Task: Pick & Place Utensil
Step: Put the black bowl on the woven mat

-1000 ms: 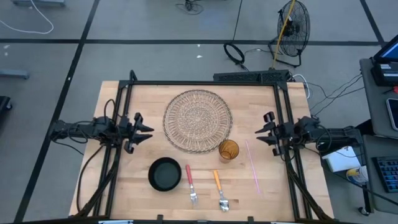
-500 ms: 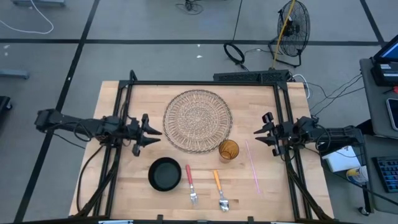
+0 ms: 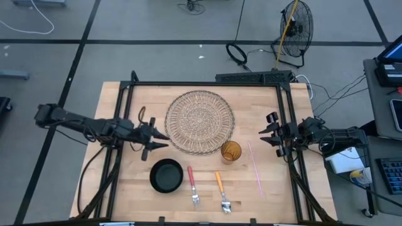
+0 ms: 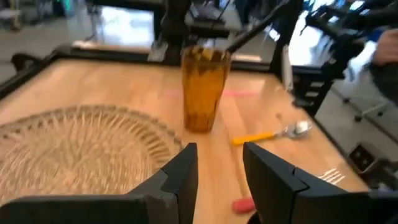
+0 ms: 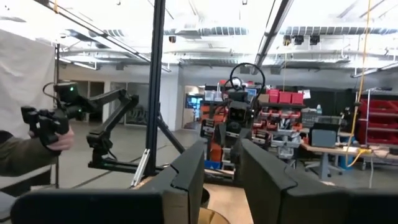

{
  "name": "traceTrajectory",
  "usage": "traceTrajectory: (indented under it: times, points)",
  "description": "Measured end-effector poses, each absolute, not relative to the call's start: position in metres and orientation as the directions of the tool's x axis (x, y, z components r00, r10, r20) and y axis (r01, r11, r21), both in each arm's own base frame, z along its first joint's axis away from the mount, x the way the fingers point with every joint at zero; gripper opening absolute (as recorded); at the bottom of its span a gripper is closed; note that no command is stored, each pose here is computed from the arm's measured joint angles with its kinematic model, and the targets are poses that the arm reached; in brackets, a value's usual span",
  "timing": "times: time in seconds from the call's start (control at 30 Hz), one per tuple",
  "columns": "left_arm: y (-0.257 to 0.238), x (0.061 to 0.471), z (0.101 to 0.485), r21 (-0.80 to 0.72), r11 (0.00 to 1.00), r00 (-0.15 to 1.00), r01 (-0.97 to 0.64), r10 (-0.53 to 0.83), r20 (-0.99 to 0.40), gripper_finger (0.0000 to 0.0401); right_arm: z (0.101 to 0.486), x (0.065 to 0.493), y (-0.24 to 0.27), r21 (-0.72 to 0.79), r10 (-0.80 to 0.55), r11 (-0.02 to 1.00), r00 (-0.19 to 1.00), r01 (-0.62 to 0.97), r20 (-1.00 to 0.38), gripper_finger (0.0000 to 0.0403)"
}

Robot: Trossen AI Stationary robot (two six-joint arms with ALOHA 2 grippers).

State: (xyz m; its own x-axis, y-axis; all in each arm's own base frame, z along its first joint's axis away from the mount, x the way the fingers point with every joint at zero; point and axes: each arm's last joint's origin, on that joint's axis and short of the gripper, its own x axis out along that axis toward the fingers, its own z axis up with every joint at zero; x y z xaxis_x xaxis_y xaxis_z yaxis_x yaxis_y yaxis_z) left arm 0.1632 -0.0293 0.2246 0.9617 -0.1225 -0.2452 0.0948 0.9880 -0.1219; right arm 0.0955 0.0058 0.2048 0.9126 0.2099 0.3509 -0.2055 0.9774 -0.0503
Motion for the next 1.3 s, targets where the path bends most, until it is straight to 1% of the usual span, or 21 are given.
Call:
traceTrajectory:
  times: [0.1,0.33,0.5,0.63,0.8,1.0,1.13,1.3]
  points:
    - [-0.034,0.167,0.226,-0.116,0.989,0.944,0.086,-0.119,-0.307,0.0131,0.204,0.096,0.006,-0.038,0.21,0.977,0.915,-0.21,0.344,0.0089]
    - [-0.049,0.172,0.232,-0.117,0.983,0.89,0.138,-0.175,-0.422,0.0131,0.202,0.096,0.006,-0.035,0.209,0.977,0.923,-0.209,0.322,0.0089]
    - [-0.057,0.172,0.225,-0.191,0.967,0.834,0.167,-0.241,-0.496,0.0131,0.202,0.097,0.006,-0.045,0.209,0.978,0.925,-0.206,0.318,0.0089]
    - [-0.06,0.173,0.213,-0.262,0.96,0.777,0.095,-0.237,-0.583,0.0131,0.201,0.097,0.006,-0.056,0.209,0.978,0.925,-0.202,0.316,0.0089]
    - [-0.06,0.176,0.197,-0.241,0.97,0.717,-0.021,-0.154,-0.68,0.0131,0.201,0.097,0.006,-0.062,0.209,0.978,0.925,-0.2,0.316,0.0089]
    - [-0.061,0.181,0.189,-0.247,0.967,0.687,-0.064,-0.137,-0.714,0.0134,0.201,0.097,0.006,-0.056,0.209,0.978,0.925,-0.202,0.316,0.0089]
    - [-0.062,0.181,0.186,-0.253,0.964,0.671,-0.083,-0.134,-0.729,0.0153,0.201,0.097,0.006,-0.056,0.209,0.978,0.926,-0.202,0.315,0.0089]
    - [-0.063,0.183,0.18,-0.277,0.956,0.643,-0.098,-0.152,-0.751,0.0194,0.201,0.097,0.006,-0.054,0.209,0.978,0.928,-0.203,0.307,0.0089]
